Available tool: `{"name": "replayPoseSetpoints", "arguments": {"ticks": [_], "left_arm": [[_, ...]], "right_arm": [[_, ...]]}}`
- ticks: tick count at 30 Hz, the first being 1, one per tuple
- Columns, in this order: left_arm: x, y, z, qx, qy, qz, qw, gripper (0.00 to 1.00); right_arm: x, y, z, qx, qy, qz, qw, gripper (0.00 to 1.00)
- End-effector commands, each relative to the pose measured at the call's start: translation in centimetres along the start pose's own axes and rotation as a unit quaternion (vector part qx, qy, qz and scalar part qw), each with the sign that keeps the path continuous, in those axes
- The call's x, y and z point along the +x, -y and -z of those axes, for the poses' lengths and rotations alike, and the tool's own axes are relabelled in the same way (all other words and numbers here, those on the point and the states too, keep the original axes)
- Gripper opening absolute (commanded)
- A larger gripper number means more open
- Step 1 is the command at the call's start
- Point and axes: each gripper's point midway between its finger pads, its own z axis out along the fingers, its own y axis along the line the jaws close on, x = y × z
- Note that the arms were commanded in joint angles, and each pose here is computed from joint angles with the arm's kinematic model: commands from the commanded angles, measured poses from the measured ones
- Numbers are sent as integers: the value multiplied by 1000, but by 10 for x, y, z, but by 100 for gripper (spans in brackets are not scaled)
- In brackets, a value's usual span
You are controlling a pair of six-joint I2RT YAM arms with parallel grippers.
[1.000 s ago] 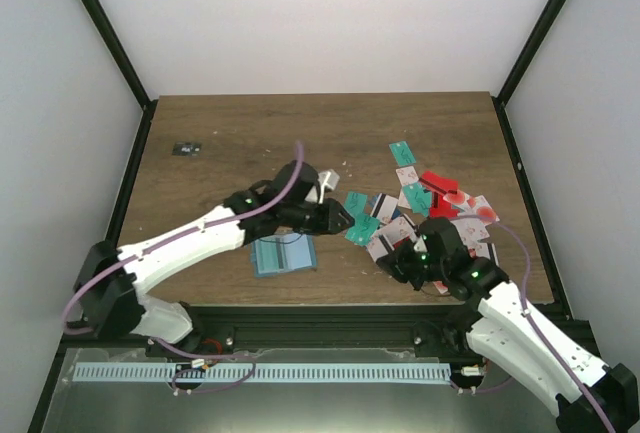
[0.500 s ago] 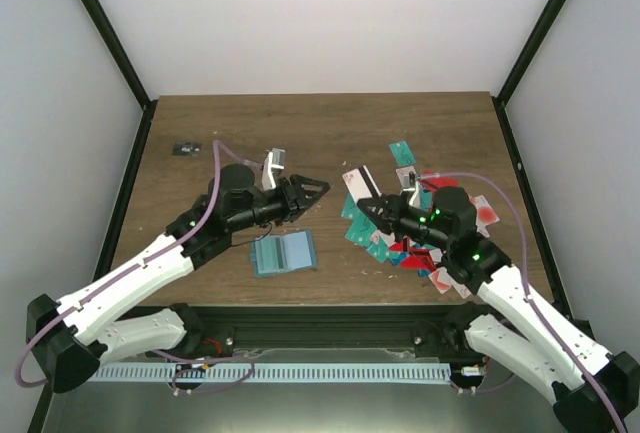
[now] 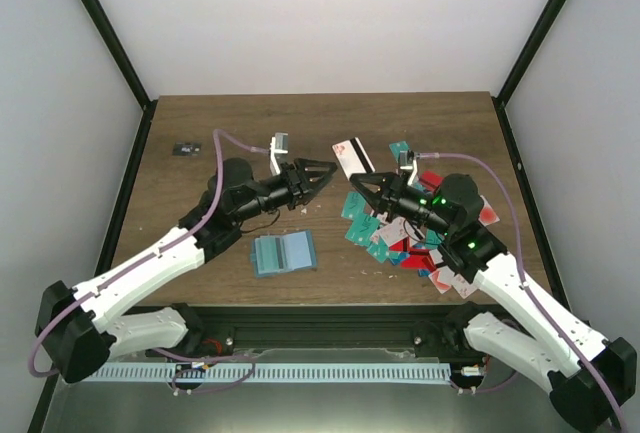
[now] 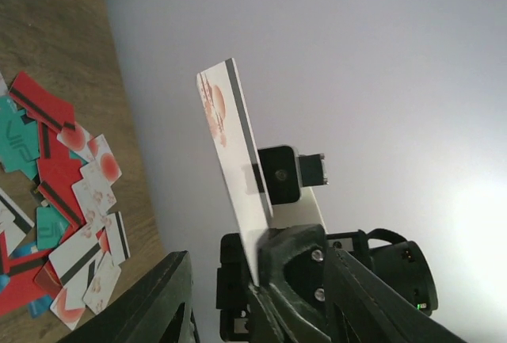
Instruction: Put the credit cards into the card holder
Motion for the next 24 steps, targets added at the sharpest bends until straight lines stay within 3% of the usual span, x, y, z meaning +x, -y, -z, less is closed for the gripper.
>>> {"name": "replayPoseSetpoints", "arguments": {"ticks": [1,13,20,24], "left_arm": [[-10,19,-5,39,9,-8,999,47],[-13,19,-20,60,3,-7,998,33],[-15,12,-29,53,1,-2,999,5],[-14,5,-33,30,-9,-9,999,4]], "right_arm": [[4,-42,1,-54,-15,22,998,1],[12,-44,-2,-53,-36,20,998,1],[17,-39,-3,-48,-51,20,997,1],[20,-30,-6,-33,-63,18,997,1]]}}
